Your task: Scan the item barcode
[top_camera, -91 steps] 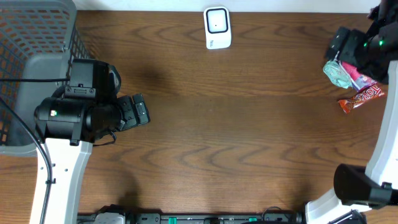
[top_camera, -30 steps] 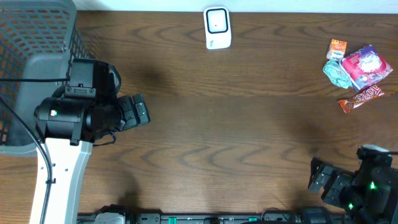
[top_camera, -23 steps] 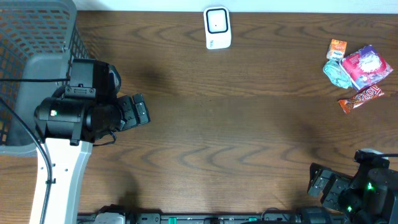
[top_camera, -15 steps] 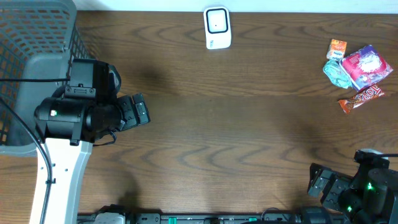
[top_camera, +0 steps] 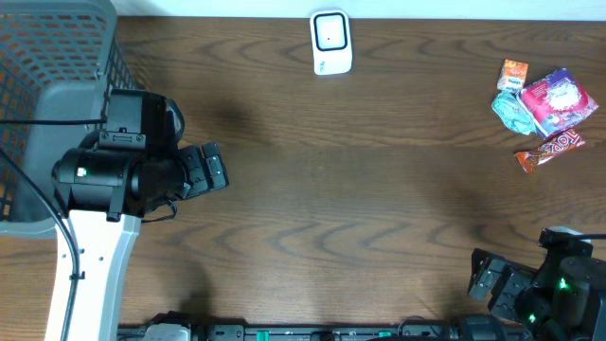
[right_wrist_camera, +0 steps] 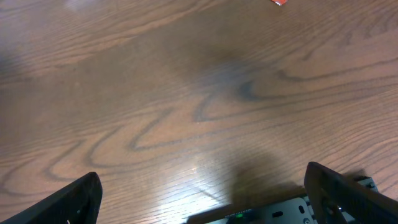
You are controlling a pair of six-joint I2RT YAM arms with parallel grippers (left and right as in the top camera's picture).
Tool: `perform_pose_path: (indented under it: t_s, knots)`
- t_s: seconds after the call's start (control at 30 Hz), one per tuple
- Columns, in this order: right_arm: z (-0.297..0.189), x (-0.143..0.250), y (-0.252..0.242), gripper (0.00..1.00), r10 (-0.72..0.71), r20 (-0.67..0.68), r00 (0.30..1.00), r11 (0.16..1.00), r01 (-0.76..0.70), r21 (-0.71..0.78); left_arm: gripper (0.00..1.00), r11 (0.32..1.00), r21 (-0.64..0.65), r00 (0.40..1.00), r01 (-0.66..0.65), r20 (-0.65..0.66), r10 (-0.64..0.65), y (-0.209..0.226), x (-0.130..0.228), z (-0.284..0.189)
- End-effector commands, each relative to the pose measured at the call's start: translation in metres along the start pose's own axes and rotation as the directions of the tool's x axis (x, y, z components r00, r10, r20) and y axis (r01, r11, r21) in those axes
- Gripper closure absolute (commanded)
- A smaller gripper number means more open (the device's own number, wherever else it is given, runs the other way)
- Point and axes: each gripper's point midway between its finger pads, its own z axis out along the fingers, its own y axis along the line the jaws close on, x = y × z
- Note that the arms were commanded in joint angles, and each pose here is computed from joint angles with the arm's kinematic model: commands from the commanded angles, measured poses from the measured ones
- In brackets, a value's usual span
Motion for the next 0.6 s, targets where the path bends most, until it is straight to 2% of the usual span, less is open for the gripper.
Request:
perform_pose_path:
  t_s: [0.0,0.37,0.57]
  knots:
    - [0.0,0.001,-0.001,0.01,0.005,0.001,1.0,1.0,-0.005,0.006,0.02,1.0,-0.001,1.0,-0.013,-0.002,0.013,0.001,0.0,0.0]
    - [0.0,-0.005,0.0,0.01,-0.015,0.024,1.0,1.0,0.015,0.001,0.02,1.0,0.0,1.0,-0.013,-0.003,0.013,0.001,0.0,0.0]
    - [-0.001,-0.02,0.013,0.01,-0.126,0.089,0.988,0.99,0.131,-0.053,0.02,1.0,-0.001,1.0,-0.013,-0.002,0.013,0.001,0.0,0.0]
